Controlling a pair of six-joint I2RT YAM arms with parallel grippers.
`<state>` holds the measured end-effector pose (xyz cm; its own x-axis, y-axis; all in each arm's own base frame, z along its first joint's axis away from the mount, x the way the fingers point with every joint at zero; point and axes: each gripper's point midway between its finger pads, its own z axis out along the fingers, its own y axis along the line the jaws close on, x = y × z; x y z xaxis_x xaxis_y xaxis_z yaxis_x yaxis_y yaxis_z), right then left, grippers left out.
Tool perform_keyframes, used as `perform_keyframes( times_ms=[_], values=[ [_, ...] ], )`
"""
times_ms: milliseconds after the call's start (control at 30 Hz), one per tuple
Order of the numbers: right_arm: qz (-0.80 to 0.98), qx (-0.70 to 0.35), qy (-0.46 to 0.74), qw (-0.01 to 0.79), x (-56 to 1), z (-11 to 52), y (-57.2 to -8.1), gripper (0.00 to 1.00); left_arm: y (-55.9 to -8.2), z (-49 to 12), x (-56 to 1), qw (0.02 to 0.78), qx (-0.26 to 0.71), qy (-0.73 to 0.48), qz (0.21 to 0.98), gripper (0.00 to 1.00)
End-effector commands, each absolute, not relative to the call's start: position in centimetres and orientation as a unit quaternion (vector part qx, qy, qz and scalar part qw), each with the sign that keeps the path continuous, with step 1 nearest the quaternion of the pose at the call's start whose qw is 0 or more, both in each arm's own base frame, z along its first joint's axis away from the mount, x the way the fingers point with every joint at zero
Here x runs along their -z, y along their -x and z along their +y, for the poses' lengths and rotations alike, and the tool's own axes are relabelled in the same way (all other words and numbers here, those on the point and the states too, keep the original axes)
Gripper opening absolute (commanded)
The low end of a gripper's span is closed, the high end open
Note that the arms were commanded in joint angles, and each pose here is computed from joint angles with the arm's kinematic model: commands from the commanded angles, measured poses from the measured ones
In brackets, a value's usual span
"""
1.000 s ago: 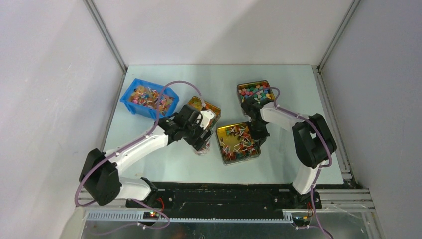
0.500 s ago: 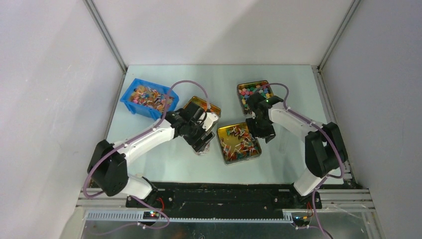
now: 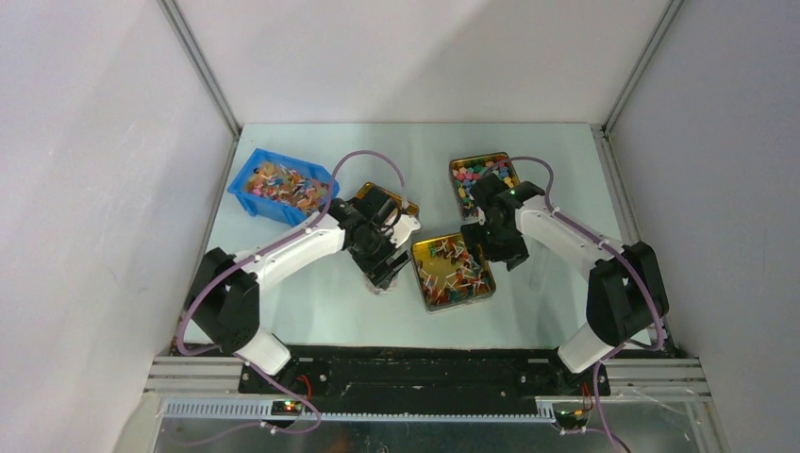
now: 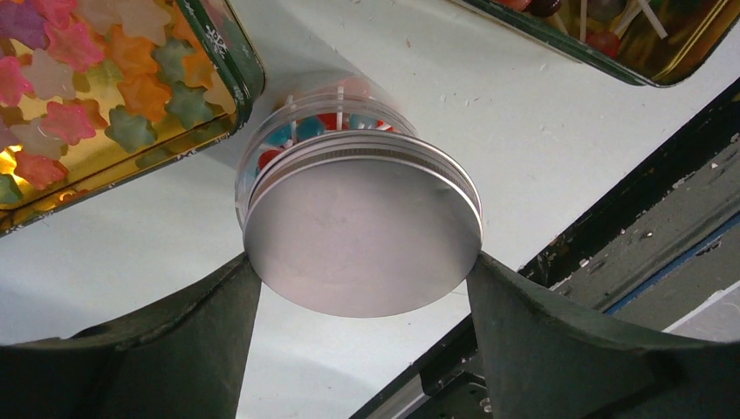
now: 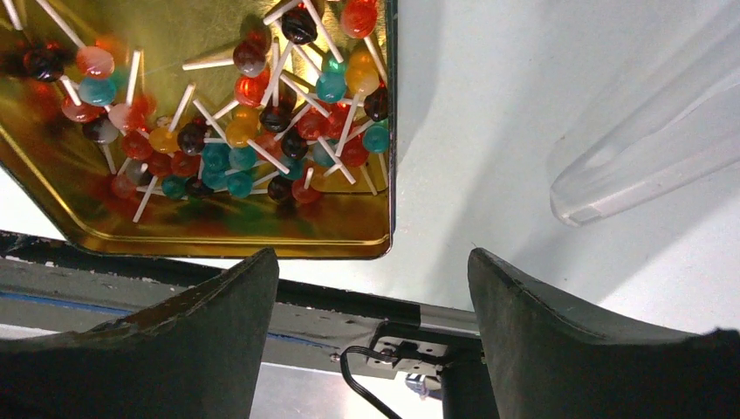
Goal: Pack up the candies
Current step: Close the bottle lid on the packing bottle.
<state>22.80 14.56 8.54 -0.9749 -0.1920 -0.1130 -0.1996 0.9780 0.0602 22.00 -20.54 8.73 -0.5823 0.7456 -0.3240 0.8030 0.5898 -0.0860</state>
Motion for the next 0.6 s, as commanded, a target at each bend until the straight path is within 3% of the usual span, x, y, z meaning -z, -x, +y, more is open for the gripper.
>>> perform_keyframes(
  times_ms=[0,567],
  values=[
    [0.990,-0.054,0.108,0.070,-9.9,14.9,-22.6,0.83,-22.5,-20.6,-9.8,0.132,0.109,-0.446,0.879,0.65],
    [0.989,-0.057,0.119,0.064,-9.8,15.2,-22.2,0.83,-23.1,-20.7,-8.9,0.130,0.078,-0.451,0.879,0.65]
  ],
)
